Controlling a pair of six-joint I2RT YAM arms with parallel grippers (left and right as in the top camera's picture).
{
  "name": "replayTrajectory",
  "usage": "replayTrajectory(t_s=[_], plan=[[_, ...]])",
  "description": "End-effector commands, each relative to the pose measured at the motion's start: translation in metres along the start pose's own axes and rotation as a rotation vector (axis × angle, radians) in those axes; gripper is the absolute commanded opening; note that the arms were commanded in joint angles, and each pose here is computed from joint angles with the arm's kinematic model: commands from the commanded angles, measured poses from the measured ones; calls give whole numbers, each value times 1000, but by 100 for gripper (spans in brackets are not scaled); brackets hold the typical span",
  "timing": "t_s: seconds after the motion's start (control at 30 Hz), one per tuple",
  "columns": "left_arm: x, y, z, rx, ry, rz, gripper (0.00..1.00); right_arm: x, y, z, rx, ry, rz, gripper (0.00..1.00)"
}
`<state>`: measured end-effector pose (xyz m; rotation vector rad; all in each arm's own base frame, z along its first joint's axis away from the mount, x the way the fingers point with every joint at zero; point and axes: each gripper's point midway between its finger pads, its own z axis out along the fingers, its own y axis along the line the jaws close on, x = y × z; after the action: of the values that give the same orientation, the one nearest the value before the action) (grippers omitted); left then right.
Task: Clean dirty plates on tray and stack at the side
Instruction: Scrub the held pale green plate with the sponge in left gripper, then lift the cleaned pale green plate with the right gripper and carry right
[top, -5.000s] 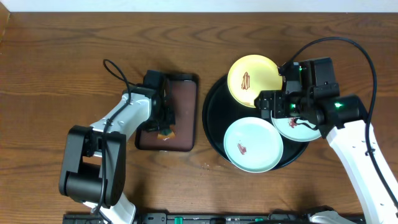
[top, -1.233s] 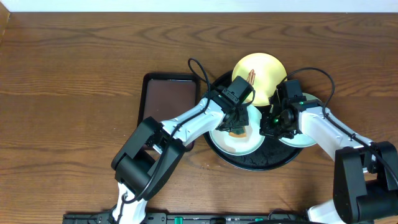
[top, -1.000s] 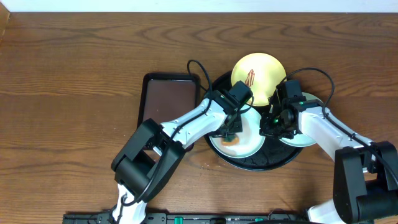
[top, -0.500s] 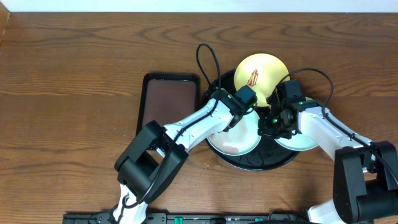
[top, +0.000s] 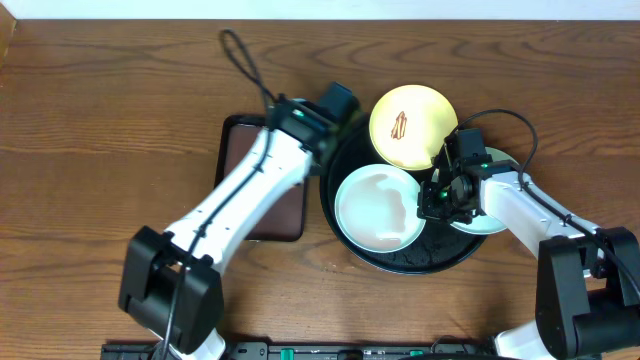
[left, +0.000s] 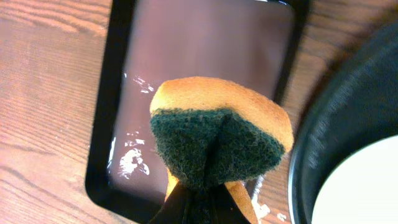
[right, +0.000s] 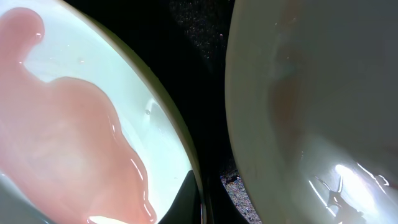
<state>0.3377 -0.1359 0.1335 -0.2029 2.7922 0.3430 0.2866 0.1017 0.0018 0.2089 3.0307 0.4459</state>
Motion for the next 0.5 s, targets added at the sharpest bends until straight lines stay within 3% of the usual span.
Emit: replayTrajectory(t_s=[0.0, 0.17, 0.2, 0.3, 0.33, 0.37, 0.47], plan=[[12, 10, 33, 82, 131, 16, 7, 4, -20, 4, 86, 4, 7, 1], [35, 35, 85, 171, 257, -32, 7, 4, -19, 4, 86, 4, 7, 1], [37, 39, 90, 197, 275, -37, 13, 4, -20, 4, 85, 3, 7, 1], [36, 45, 96, 305, 313, -57, 49, 4, -19, 4, 85, 2, 7, 1], [37, 48, 93, 322, 331, -76, 56, 3, -19, 4, 85, 2, 6, 1], [37, 49, 90, 339, 344, -91, 56, 3, -19, 4, 85, 1, 6, 3], [31, 60, 75, 397, 347, -154, 58, 2, -19, 4, 82, -4, 5, 24]])
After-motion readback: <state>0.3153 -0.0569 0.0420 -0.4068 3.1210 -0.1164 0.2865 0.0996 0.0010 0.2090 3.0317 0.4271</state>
